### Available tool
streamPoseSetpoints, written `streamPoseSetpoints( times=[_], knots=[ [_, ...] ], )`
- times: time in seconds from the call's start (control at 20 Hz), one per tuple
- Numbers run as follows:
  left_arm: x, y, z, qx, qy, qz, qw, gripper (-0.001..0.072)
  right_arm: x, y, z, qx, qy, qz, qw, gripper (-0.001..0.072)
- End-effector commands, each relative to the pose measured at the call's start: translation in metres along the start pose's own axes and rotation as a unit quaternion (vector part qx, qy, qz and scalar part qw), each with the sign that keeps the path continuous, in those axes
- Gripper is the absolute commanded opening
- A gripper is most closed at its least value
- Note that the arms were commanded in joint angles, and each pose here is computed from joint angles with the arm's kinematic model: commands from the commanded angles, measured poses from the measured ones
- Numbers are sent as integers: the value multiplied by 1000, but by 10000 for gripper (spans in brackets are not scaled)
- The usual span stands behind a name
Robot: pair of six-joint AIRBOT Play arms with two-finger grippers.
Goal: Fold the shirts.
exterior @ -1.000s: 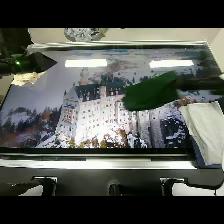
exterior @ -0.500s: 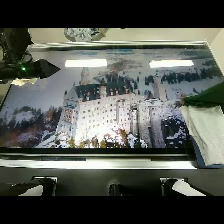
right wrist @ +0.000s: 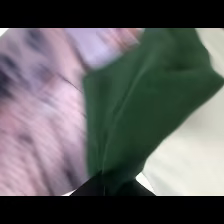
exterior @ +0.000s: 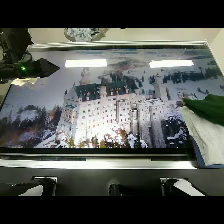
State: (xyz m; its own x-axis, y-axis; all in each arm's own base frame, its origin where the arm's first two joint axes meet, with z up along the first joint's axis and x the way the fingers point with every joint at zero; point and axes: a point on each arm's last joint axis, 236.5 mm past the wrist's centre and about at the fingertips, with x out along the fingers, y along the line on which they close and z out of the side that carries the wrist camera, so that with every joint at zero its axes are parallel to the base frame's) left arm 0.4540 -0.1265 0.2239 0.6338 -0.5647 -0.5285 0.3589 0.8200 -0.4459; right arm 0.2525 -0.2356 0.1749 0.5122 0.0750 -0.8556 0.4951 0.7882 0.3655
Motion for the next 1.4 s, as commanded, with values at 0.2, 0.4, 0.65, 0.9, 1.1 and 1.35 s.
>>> streamPoseSetpoints(
  times=[0.2, 0.4, 0.65, 0.9, 1.1, 1.35],
  knots=[
    [0, 1, 3, 0, -5, 1, 1000, 27, 35, -89, -120, 68, 205, -126, 968, 51],
    [-3, -12, 8, -11, -15, -22, 1000, 28, 64, -101, -137, 39, 219, -117, 968, 708],
    [-52, -42, 59, 64, -79, -3, 995, 25, -37, -102, 39, -117, -71, -258, 956, 701],
    [-107, 50, 79, 101, -82, 314, 940, 26, -53, 110, 132, -343, -244, -181, 889, 672],
    [-66, 101, -69, 17, 199, 341, 919, 559, 98, 235, -2, -463, 13, -27, 886, 694],
    [-46, 110, -215, -52, 310, 302, 900, 608, 183, 235, -134, -536, 248, -11, 807, 691]
  ],
)
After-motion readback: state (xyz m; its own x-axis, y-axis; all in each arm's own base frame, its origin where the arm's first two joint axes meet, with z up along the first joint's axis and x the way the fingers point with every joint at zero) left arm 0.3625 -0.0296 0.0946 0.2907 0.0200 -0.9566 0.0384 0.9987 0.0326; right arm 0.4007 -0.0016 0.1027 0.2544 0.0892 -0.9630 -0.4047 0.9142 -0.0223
